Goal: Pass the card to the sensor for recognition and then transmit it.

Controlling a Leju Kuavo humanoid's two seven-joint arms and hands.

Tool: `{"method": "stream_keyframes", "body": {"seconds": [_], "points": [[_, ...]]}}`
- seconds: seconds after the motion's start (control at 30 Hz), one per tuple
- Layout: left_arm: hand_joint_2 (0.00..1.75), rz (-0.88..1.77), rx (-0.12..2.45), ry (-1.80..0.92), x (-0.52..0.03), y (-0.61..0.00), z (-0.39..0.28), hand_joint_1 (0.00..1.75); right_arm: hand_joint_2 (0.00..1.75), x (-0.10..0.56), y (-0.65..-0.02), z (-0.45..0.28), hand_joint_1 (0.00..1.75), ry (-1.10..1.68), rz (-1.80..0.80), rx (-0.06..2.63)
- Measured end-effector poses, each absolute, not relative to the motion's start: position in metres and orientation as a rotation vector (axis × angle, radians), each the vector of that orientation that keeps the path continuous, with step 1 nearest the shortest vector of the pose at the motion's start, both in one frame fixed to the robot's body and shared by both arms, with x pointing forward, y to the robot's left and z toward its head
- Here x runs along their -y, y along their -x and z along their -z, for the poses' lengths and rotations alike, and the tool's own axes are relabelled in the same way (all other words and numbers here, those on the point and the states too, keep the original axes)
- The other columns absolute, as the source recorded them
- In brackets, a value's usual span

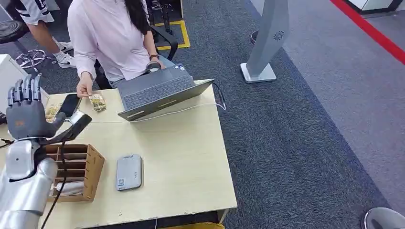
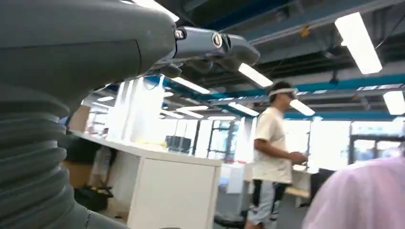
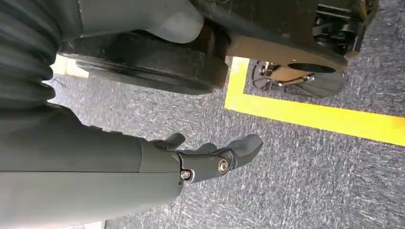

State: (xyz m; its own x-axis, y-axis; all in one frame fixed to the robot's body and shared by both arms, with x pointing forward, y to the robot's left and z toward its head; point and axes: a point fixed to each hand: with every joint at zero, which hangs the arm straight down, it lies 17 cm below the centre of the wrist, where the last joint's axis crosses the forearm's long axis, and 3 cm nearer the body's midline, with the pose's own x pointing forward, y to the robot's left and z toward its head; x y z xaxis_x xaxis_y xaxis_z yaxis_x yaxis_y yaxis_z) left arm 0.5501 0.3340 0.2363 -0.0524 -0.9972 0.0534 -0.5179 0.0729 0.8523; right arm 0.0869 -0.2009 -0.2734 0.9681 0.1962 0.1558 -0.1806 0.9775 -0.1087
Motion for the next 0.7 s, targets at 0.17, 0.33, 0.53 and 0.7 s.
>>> {"method": "stream_keyframes", "body": {"seconds": [0.17, 0.33, 0.53, 0.7], "points": [[1.75, 0.827, 1.818, -1.495, -0.298, -0.479, -0.233, 0.00, 1.75, 0.204, -0.087, 0.274, 0.00, 0.105, -0.141, 0.165], [1.75, 0.788, 1.926, -1.477, -0.276, -0.409, -0.239, 0.00, 1.75, 0.206, -0.086, 0.274, 0.00, 0.109, -0.096, 0.166], [1.75, 0.801, 1.971, -1.410, -0.257, -0.359, -0.236, 0.00, 1.75, 0.208, -0.086, 0.274, 0.00, 0.112, -0.038, 0.167], [1.75, 0.968, 1.748, -1.252, -0.249, -0.339, -0.168, 0.00, 1.75, 0.212, -0.084, 0.275, 0.00, 0.124, 0.030, 0.161]]}}
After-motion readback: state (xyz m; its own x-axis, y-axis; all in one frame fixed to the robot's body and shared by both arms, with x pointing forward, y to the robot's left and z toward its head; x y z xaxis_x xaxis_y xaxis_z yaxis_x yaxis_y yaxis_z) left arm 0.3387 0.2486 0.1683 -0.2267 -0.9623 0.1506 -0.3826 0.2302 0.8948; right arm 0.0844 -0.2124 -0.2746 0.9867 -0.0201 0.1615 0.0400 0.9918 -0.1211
